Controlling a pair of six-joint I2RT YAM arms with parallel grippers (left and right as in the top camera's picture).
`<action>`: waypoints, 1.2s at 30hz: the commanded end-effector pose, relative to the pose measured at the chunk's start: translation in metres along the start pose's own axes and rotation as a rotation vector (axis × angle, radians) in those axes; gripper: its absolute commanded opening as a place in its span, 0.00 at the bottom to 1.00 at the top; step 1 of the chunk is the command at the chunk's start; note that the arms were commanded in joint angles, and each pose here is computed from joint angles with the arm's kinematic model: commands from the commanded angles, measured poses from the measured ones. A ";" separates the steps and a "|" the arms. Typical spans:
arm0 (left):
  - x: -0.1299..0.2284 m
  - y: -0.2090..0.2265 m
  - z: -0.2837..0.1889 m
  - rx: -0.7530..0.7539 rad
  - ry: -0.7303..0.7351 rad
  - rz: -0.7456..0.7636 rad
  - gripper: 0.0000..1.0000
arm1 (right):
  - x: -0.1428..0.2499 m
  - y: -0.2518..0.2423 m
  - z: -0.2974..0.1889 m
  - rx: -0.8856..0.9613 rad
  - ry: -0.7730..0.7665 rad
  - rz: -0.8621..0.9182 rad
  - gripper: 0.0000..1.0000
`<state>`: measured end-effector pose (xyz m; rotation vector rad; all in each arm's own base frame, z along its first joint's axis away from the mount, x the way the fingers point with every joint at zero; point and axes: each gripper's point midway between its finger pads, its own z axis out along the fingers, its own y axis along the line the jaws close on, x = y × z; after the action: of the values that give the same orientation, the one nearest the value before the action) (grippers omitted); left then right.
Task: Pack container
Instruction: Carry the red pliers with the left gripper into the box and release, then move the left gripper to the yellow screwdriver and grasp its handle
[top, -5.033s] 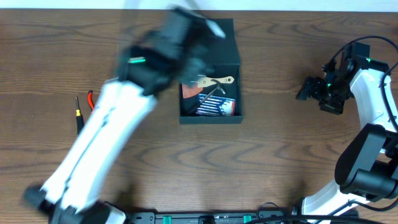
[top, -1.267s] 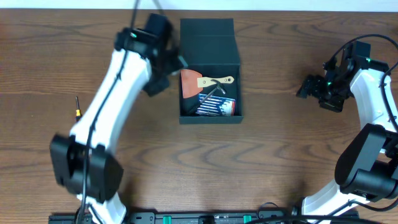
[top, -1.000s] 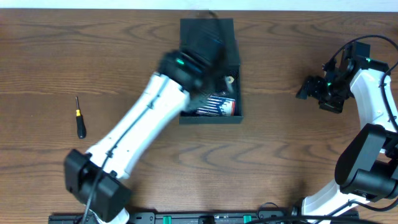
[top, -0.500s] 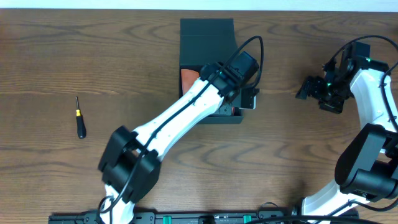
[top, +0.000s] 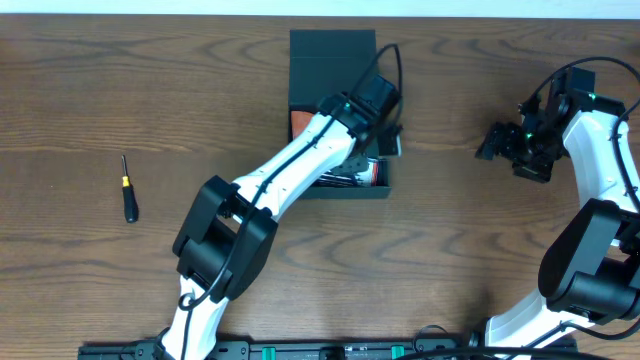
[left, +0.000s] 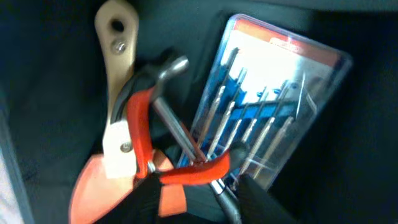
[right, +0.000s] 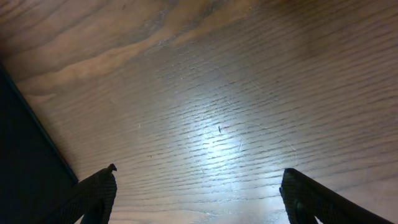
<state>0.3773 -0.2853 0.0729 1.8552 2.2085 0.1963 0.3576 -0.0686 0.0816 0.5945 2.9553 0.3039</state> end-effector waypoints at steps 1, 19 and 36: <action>0.007 0.023 -0.042 -0.066 -0.056 -0.241 0.51 | 0.002 0.001 0.001 -0.007 0.009 0.009 0.86; 0.318 0.098 -0.169 -0.261 0.180 -1.124 0.74 | -0.008 0.002 0.001 -0.012 -0.029 0.001 0.89; 0.406 0.033 -0.035 0.231 0.315 -1.547 0.66 | -0.020 0.004 0.000 -0.018 -0.080 -0.011 0.88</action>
<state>0.3430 0.1331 0.0967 -0.2303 3.1514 0.0062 0.3772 -0.0743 0.0843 0.5657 2.8765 0.2856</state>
